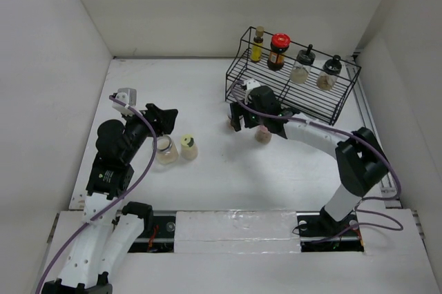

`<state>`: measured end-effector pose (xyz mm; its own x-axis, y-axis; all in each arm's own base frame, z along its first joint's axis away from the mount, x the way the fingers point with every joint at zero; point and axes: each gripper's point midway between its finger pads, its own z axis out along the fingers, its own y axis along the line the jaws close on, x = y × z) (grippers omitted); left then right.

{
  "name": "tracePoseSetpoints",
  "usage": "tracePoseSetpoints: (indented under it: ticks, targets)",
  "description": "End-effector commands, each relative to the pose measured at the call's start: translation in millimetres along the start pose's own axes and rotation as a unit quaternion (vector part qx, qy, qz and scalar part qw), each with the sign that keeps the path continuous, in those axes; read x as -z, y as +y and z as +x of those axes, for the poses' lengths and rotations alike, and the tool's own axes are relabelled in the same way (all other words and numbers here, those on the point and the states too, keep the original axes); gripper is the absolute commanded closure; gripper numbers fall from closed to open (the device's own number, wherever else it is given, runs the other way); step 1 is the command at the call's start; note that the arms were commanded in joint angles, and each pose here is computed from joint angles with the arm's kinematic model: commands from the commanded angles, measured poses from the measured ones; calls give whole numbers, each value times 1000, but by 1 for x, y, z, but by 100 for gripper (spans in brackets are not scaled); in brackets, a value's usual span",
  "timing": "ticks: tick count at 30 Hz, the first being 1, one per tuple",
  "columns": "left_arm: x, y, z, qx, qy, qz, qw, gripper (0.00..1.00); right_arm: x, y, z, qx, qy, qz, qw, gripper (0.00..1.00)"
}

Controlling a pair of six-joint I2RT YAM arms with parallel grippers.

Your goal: Organize the condiment bottles

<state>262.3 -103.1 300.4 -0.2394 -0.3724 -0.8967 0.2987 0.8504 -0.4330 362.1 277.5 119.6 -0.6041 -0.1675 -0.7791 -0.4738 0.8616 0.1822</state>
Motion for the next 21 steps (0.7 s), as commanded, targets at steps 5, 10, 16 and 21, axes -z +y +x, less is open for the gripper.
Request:
tracePoseSetpoints:
  ticks: [5, 10, 16, 21]
  targets:
    - [3, -6, -15, -6, -24, 9, 1000, 34, -26, -7, -41, 9, -53, 40, 998, 10]
    - [3, -8, -15, -6, -22, 13, 1000, 34, -46, -8, -40, 12, -48, 55, 997, 19]
    - [1, -6, -13, -5, -18, 11, 1000, 34, -51, 4, -47, 24, -63, 56, 996, 32]
    - [1, -8, -12, -5, -16, 15, 1000, 34, -49, 4, -52, 30, -71, 69, 995, 45]
